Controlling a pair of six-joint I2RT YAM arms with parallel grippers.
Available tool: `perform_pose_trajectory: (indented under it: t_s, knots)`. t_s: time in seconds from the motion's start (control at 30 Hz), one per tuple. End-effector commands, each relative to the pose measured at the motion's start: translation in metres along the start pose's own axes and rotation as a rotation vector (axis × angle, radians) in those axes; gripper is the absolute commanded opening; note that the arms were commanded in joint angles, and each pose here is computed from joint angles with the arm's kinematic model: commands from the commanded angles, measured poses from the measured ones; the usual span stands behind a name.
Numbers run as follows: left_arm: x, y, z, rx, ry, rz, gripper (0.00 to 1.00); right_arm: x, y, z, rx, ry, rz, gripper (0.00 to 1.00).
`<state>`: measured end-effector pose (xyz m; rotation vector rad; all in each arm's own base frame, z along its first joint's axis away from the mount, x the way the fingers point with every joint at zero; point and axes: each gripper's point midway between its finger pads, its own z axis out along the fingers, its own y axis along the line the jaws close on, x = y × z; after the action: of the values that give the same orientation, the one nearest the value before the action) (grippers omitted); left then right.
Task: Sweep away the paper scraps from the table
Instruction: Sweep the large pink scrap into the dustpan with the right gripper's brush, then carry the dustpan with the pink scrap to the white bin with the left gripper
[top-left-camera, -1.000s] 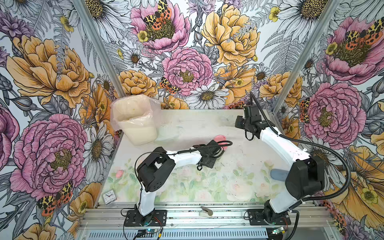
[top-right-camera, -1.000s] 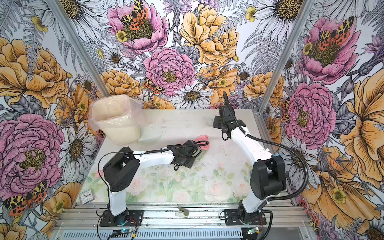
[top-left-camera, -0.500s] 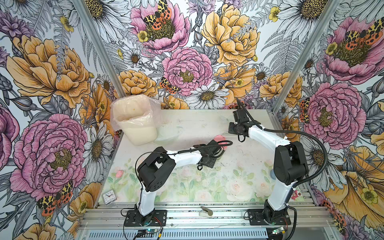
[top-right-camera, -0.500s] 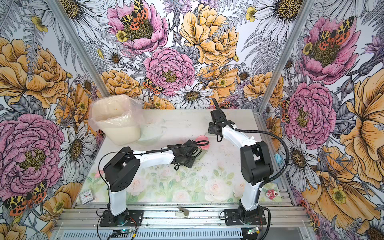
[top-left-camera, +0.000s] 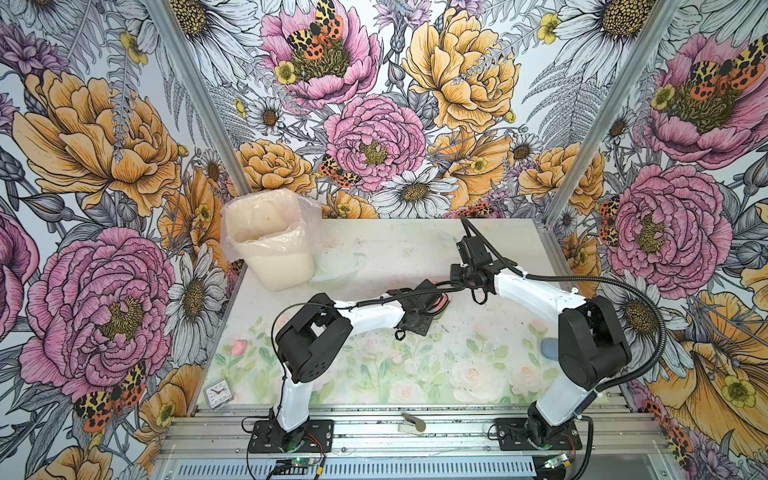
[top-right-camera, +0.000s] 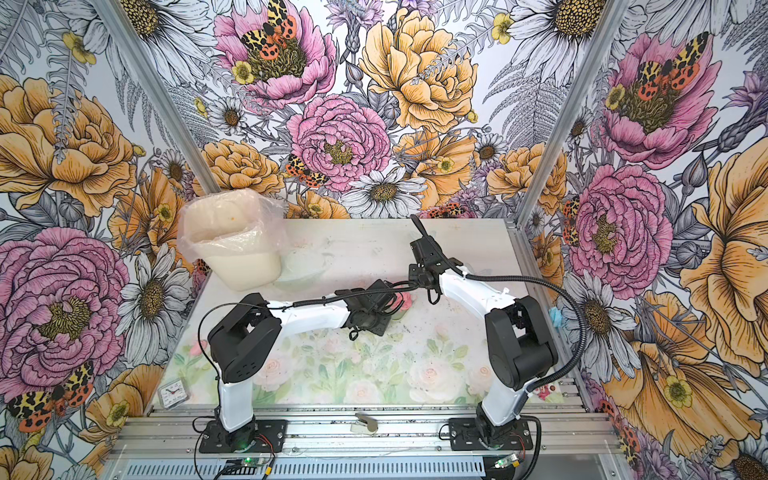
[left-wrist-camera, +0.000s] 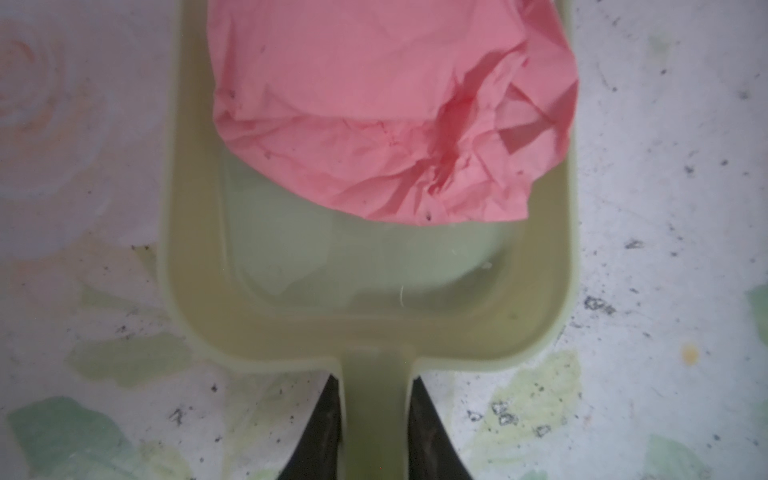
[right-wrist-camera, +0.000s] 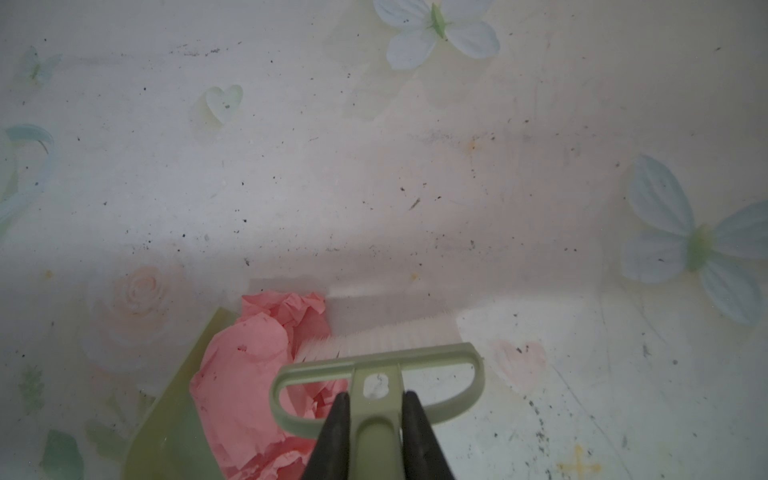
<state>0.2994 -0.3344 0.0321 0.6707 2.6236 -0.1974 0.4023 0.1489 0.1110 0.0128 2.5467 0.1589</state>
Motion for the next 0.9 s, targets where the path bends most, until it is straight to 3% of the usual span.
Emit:
perform_pose_trajectory:
  t_s: [0.0, 0.17, 0.37, 0.7, 0.87]
  knots:
    - [-0.013, -0.005, -0.003, 0.018, -0.041, 0.014, 0.0, 0.01, 0.003, -0.016, -0.038, 0.003, -0.007, 0.0]
    - [-0.012, -0.001, -0.004, 0.019, -0.057, -0.007, 0.0, 0.014, -0.003, -0.033, -0.038, -0.029, -0.018, 0.0]
    - [-0.011, 0.003, -0.005, 0.001, -0.077, -0.02, 0.0, -0.008, -0.006, -0.057, -0.066, -0.1, 0.007, 0.0]
    - [-0.02, 0.009, -0.03, -0.013, -0.138, -0.033, 0.0, -0.043, -0.038, -0.105, -0.06, -0.221, 0.088, 0.0]
    - [-0.037, 0.016, -0.063, -0.036, -0.207, -0.04, 0.0, -0.043, -0.051, -0.119, -0.029, -0.243, 0.089, 0.0]
